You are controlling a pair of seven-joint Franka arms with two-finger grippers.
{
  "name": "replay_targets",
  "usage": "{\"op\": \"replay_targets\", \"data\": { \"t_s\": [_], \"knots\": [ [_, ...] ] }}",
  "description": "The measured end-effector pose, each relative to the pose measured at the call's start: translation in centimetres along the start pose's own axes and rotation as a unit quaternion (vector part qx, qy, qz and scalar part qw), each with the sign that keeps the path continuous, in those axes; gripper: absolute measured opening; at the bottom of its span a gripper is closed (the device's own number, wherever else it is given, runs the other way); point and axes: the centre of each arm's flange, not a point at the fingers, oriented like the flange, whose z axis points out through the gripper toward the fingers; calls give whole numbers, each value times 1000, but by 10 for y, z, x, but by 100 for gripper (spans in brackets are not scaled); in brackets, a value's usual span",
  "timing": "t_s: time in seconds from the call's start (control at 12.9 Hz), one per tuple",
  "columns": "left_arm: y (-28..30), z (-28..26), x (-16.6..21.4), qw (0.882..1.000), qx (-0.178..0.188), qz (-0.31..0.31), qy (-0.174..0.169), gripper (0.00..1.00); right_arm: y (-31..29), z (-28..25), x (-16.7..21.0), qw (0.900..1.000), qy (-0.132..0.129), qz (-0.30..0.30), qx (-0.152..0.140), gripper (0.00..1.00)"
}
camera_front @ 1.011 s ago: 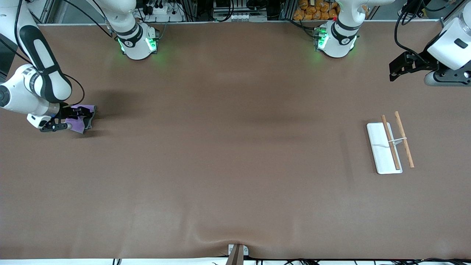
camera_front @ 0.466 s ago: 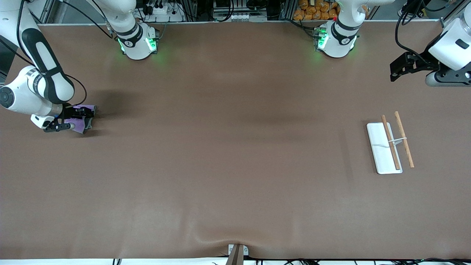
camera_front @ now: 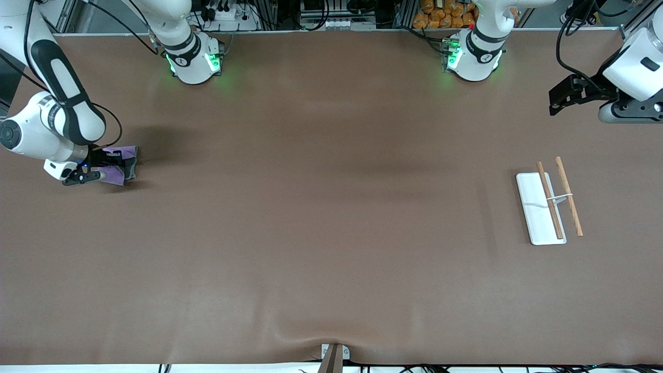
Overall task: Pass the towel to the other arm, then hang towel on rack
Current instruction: 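Lift the towel with the right gripper toward the table middle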
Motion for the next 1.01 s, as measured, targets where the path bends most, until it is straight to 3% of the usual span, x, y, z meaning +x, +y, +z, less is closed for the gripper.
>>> {"op": "replay_targets", "data": {
  "t_s": [0.23,0.47,0.7,1.01],
  "knots": [
    [0,1,1,1000,0,0,-1,100,-3,-10,3,999,-41,-5,31,2],
    [0,1,1,1000,0,0,-1,100,-4,-57,22,995,-79,-15,56,2],
    [0,1,1,1000,0,0,-1,100,-19,-94,34,994,-92,-14,63,2],
    [0,4,2,1000,0,0,-4,100,-88,-160,52,988,-133,35,71,2]
  ]
}}
